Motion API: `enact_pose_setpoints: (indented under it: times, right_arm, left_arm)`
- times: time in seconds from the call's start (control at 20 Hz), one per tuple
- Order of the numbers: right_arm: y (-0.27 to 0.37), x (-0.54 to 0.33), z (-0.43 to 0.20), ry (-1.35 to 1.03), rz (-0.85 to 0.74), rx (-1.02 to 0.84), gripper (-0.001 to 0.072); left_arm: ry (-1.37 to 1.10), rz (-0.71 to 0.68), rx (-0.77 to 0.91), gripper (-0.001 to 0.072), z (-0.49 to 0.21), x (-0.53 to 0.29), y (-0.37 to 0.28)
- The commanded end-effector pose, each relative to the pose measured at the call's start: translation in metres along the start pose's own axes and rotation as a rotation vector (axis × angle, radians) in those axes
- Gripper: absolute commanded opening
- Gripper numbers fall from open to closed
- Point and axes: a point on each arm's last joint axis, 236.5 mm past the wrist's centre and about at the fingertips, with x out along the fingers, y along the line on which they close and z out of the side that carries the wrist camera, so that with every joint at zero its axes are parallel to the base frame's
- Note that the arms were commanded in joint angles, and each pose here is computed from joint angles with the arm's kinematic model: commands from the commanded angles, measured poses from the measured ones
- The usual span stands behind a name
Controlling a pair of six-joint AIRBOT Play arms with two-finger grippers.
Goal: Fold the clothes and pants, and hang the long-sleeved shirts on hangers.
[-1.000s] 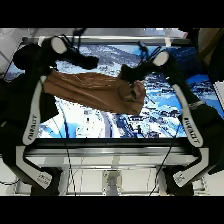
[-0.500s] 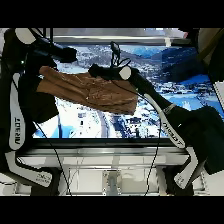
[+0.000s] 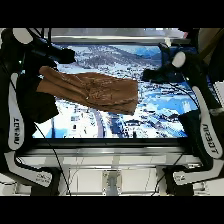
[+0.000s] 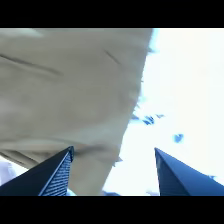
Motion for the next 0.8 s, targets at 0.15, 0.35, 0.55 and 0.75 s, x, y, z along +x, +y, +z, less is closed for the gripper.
enact_pose_setpoints:
  times: [0.15,0.35,0.55,0.75]
  right_arm:
    - [-0.013,0.069,-0.038,-0.115,0.333,0.428,0.0641]
    - [0.003,0.111,-0.046,-0.036,0.425,0.468,0.0643]
    - [0.016,0.132,-0.04,-0.01,0.435,0.444,0.0642]
    - [0.032,0.15,-0.043,0.033,0.433,0.436,0.0631]
  left_arm:
    - [0.002,0.001,0.002,0.0012,0.0,0.0,0.001]
    - [0.002,0.001,0.002,0.0012,0.0,0.0,0.001]
    - [0.002,0.001,0.002,0.0011,0.0,0.0,0.001]
    - [0.002,0.001,0.002,0.0011,-0.001,0.0,0.001]
